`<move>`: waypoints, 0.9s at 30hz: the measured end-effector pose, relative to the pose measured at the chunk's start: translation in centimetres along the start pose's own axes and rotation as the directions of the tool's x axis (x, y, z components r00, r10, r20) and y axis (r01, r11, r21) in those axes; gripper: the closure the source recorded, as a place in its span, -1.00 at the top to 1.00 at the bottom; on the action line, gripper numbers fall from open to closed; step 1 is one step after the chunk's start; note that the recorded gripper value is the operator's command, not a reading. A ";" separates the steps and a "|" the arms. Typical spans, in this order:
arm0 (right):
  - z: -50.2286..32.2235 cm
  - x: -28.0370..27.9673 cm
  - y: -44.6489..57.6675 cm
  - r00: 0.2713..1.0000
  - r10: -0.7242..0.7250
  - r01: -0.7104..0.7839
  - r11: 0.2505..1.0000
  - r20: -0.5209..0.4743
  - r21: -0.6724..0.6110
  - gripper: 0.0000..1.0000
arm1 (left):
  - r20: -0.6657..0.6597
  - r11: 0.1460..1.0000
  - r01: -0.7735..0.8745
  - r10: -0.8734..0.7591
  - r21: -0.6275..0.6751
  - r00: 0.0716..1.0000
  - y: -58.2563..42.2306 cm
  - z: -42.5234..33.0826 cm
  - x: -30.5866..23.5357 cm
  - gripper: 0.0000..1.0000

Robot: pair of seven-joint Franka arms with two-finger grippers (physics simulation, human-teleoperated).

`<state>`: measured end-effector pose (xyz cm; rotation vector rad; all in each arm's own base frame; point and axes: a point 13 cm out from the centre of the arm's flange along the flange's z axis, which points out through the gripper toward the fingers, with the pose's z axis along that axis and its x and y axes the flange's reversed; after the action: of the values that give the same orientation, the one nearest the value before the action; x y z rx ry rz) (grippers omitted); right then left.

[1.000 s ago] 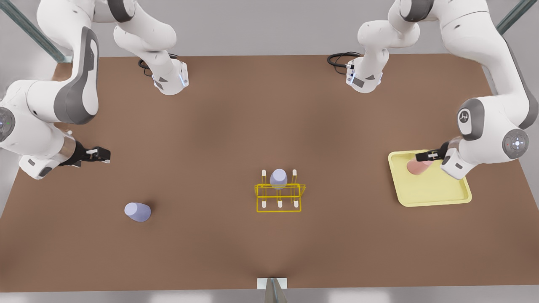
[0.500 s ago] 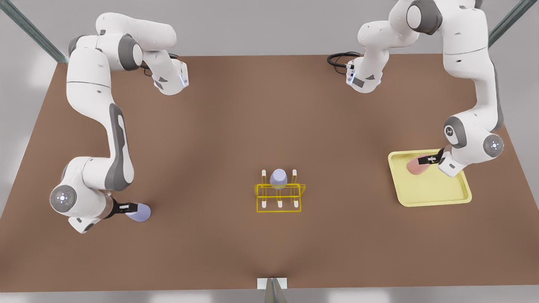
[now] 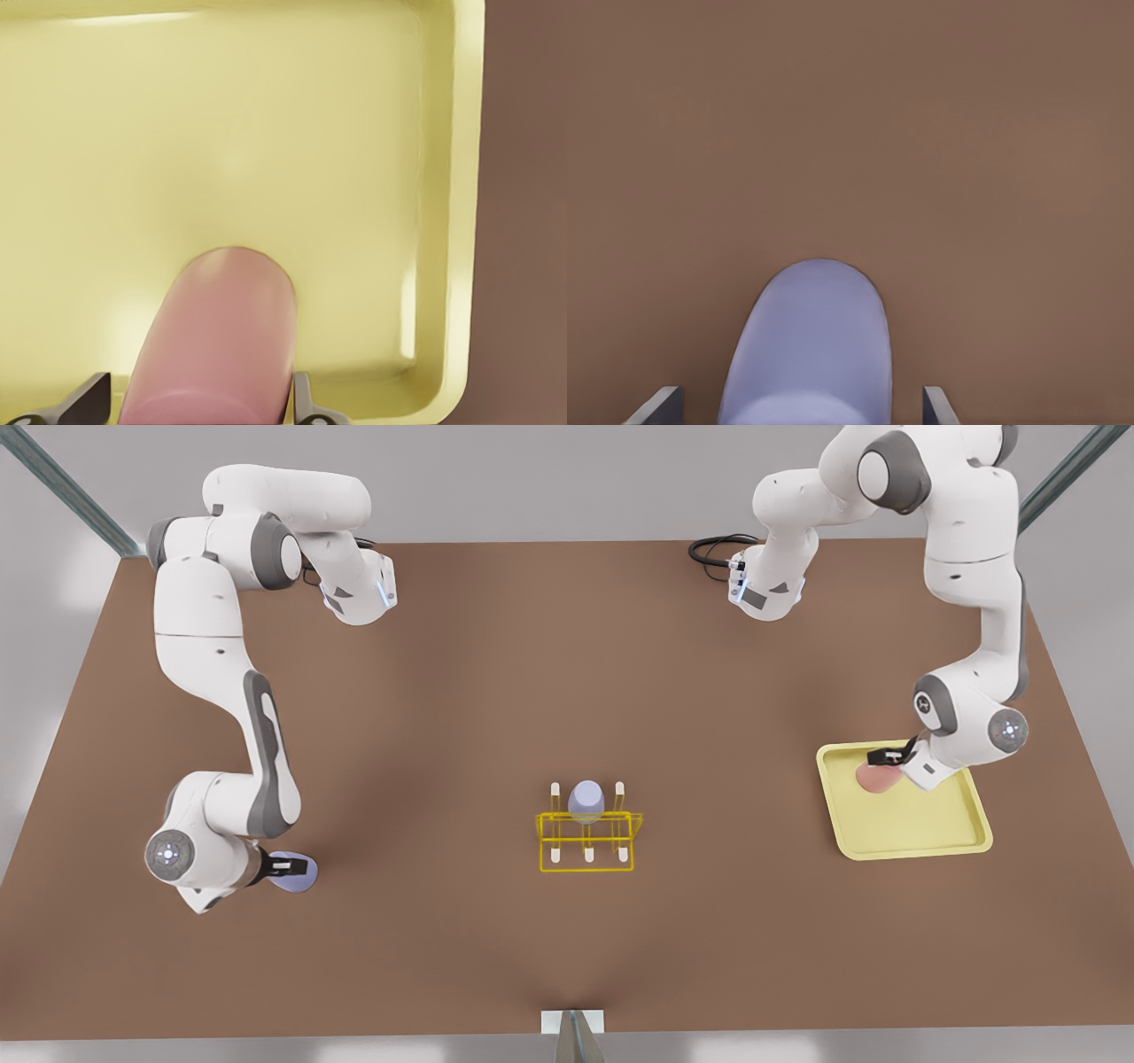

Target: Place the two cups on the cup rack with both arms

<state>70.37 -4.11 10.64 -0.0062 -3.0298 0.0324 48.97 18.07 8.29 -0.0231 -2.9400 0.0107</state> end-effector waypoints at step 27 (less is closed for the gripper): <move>3.3 0.0 0.5 0.999 0.038 -0.038 0.999 0.037 0.000 1.00 | 0.068 0.996 -0.085 0.084 0.007 0.994 -2.0 -5.0 -4.2 0.66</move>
<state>69.98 -3.72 7.37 -0.0645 -3.0669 0.0380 54.11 15.98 12.40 -0.1488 -3.0044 0.0400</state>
